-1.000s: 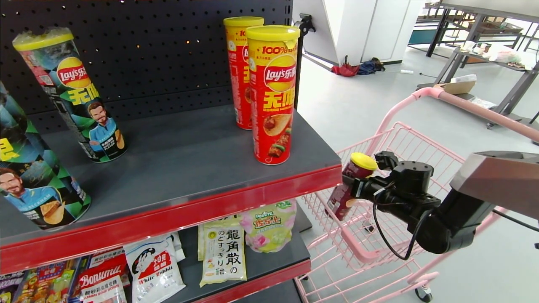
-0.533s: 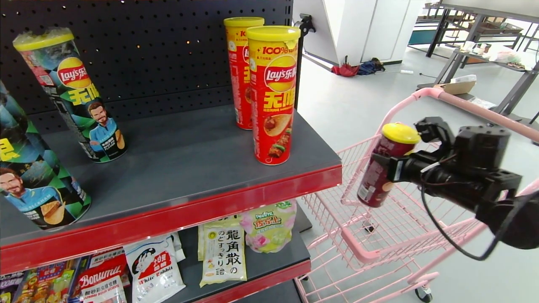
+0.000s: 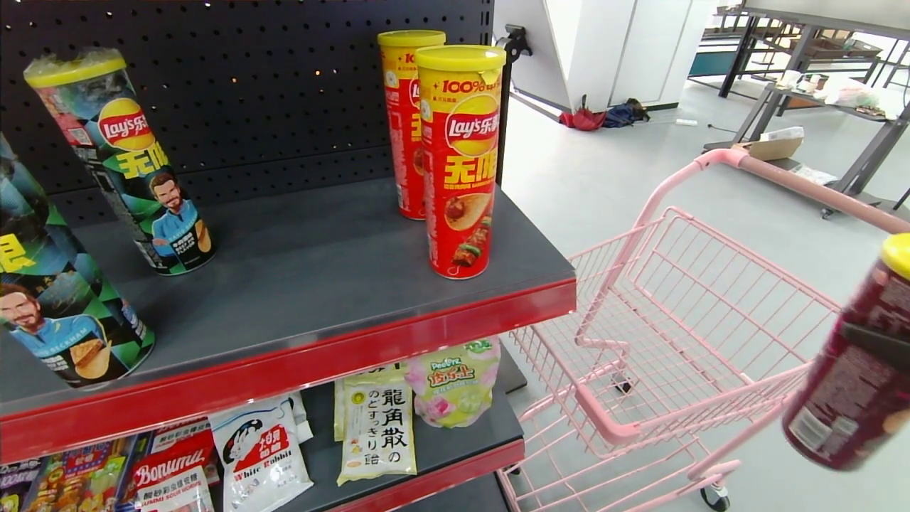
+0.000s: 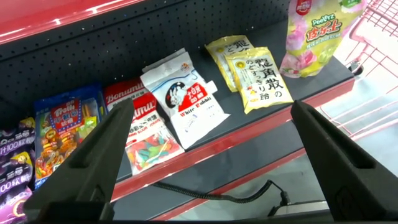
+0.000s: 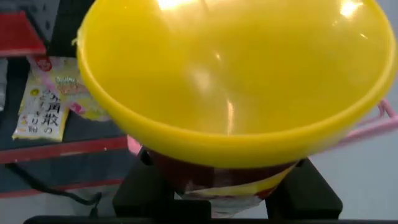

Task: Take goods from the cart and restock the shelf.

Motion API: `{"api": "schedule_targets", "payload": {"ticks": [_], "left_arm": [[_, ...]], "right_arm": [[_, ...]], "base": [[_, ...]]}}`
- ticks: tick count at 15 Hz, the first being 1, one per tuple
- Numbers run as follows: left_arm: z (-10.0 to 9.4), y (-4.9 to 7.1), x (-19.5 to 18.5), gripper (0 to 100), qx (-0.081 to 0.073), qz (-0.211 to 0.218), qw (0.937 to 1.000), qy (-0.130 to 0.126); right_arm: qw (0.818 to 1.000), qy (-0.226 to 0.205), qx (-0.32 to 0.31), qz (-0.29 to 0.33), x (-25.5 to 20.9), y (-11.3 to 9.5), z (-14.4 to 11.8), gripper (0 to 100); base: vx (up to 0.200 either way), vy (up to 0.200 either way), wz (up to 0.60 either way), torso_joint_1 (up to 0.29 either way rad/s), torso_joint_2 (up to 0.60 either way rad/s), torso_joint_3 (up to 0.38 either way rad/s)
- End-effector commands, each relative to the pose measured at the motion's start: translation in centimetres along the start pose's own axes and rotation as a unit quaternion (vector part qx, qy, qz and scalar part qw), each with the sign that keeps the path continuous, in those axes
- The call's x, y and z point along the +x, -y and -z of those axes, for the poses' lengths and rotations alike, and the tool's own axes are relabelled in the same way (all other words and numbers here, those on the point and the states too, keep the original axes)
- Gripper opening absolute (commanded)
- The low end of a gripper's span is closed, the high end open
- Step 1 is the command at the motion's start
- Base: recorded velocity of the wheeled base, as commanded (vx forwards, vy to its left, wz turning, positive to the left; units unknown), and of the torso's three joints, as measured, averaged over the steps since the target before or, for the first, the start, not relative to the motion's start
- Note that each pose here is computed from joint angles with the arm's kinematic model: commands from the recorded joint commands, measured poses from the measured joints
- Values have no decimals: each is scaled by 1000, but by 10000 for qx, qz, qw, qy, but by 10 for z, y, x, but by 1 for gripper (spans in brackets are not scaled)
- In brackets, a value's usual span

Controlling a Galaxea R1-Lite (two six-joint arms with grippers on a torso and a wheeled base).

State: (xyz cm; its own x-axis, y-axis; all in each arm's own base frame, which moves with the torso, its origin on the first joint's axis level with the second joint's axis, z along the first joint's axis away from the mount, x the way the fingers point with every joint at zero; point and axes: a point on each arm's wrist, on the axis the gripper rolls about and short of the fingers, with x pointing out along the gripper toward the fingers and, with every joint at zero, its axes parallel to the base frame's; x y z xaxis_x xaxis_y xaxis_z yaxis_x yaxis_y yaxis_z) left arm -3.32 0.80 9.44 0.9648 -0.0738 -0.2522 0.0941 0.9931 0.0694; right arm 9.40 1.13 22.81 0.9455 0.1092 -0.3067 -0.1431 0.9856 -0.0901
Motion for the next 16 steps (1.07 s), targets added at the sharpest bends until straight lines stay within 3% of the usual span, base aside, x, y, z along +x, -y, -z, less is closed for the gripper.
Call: {"api": "schedule_targets", "payload": {"ticks": [1,5,16], "left_arm": [[0,0,0,100,-4,1,10000,0],[0,0,0,100,4,1,10000,0],[0,0,0,100,2,115,9999,6]], "right_arm": [[9980,557,-4,297,-65,-1,27,0],[9973,580,19,443,-67,-1,29,0],[9985,323,-123,413,-61,-2,44,0]], "base": [[0,0,0,0,0,0],[0,0,0,40,-126,-83],[0,0,0,192,-507,-310]]}}
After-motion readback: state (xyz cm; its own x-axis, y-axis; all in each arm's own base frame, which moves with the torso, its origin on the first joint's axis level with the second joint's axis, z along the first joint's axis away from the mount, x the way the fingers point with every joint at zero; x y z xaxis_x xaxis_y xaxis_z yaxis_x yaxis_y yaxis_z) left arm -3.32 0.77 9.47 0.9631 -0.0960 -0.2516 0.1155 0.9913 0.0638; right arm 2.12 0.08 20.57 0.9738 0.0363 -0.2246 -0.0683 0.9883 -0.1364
